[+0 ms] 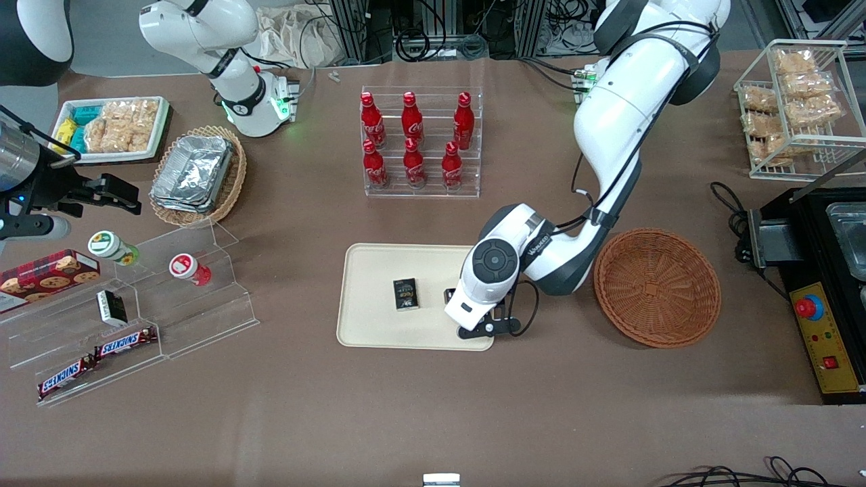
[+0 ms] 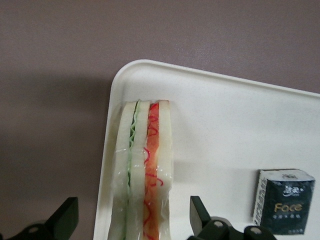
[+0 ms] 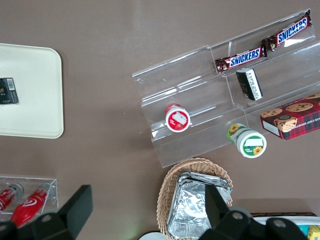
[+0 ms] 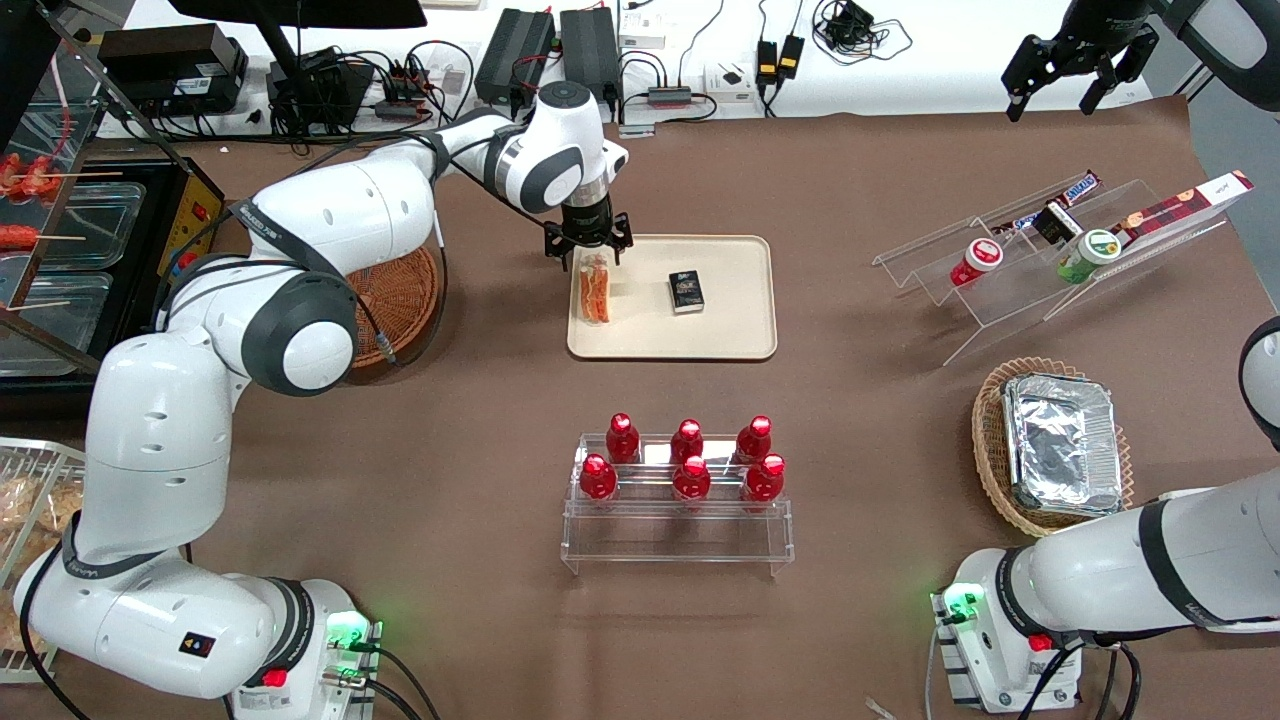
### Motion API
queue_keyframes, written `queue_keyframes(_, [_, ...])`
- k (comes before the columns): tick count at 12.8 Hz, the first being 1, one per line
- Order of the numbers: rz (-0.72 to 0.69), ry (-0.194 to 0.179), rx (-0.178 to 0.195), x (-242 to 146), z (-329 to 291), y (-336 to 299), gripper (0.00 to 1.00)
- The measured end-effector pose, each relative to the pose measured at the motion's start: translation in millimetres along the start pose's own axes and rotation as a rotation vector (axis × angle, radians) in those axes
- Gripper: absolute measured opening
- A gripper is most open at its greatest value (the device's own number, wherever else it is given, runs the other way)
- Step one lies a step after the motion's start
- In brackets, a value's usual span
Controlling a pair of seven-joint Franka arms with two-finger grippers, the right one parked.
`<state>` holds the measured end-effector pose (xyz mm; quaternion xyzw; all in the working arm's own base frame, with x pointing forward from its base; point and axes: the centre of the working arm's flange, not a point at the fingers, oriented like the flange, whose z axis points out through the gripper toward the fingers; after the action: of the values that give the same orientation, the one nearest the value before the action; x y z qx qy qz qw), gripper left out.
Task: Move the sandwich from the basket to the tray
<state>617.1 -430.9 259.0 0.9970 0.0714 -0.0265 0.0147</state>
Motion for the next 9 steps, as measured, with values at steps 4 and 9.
queue_keyframes(4, [-0.066,0.008,0.067,22,-83,-48,1.00])
queue_keyframes(9, [-0.149,0.087,0.094,22,-197,-132,1.00])
